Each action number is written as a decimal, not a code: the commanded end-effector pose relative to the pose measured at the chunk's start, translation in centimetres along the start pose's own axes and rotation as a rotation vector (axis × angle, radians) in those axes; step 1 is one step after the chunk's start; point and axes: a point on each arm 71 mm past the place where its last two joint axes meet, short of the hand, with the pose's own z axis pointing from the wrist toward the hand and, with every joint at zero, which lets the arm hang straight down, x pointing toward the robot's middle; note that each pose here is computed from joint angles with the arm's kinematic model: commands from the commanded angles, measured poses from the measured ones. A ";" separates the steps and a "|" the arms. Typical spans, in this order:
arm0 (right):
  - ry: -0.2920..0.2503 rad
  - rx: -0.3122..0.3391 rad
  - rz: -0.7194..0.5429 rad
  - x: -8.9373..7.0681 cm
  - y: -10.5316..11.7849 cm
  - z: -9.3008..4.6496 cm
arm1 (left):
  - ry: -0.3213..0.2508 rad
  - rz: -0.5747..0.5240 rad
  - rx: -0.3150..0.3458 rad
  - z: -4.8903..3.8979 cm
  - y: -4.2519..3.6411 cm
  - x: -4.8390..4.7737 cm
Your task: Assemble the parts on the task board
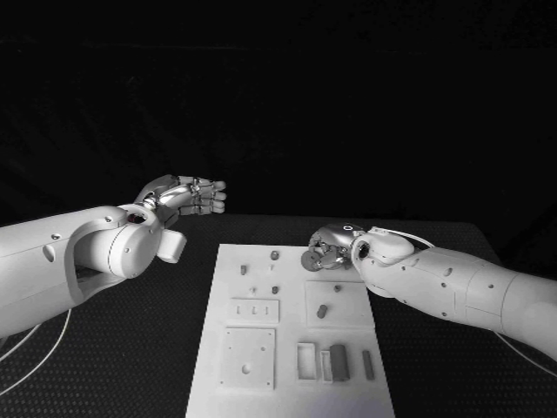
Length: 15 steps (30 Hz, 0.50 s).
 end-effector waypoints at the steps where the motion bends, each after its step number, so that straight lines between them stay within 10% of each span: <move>1: 0.033 -0.014 -0.061 0.9 0.0 -0.2 | 0.017 -0.001 0.009 0.02 -0.15 0.20; 15: 0.001 -0.054 -0.087 2.1 0.6 -0.6 | 0.012 0.000 0.010 -0.05 -0.14 0.03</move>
